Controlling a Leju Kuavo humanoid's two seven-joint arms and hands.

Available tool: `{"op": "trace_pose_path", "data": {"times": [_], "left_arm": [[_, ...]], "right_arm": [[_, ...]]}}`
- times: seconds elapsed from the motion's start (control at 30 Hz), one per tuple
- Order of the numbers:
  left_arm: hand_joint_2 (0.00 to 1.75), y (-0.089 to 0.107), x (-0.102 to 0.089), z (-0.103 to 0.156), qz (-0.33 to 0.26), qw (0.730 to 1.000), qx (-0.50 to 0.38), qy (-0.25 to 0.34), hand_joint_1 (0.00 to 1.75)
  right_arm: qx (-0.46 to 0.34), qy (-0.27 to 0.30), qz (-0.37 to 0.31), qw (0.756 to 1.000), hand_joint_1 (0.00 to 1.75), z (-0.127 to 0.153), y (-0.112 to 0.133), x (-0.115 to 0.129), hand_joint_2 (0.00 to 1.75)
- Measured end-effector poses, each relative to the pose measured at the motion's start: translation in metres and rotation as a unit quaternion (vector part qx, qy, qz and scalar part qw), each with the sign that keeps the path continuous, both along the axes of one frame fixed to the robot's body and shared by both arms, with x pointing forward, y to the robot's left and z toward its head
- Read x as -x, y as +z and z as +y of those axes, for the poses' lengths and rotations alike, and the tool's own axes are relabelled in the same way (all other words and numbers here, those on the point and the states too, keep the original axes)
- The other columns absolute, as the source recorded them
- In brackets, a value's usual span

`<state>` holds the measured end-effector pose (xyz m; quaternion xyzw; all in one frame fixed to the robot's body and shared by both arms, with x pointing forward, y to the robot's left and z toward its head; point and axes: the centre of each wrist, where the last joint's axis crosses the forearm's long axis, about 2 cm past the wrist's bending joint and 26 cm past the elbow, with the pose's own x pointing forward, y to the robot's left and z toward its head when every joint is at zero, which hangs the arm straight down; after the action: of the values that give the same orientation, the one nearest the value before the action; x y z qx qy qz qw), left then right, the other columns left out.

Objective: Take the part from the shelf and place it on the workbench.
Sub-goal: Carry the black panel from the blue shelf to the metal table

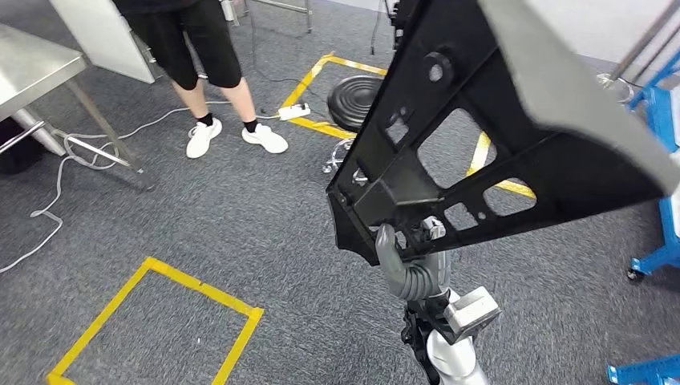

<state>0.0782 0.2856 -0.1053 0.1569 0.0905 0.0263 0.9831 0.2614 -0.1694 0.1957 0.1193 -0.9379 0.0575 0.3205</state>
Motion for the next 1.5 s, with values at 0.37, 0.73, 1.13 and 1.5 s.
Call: {"op": "trace_pose_path", "data": {"times": [0.37,0.73,1.13,1.5], "left_arm": [[1.75,0.0,0.0,0.001,0.0,1.0,-0.001,-0.001,0.0],[1.75,0.0,0.0,0.004,0.0,1.0,-0.008,-0.012,0.0],[1.75,0.0,-0.001,0.006,0.0,1.0,-0.012,-0.02,0.0],[1.75,-0.001,0.003,0.003,0.003,1.0,-0.011,-0.012,0.0]], "right_arm": [[-0.001,-0.004,0.002,1.0,1.75,-0.002,-0.002,0.0,1.75],[-0.013,0.0,0.003,1.0,1.75,0.002,0.005,-0.001,1.75],[-0.018,-0.005,0.008,1.0,1.75,-0.001,-0.003,0.005,1.75],[-0.015,0.002,0.011,1.0,1.75,0.0,-0.003,0.003,1.75]]}}
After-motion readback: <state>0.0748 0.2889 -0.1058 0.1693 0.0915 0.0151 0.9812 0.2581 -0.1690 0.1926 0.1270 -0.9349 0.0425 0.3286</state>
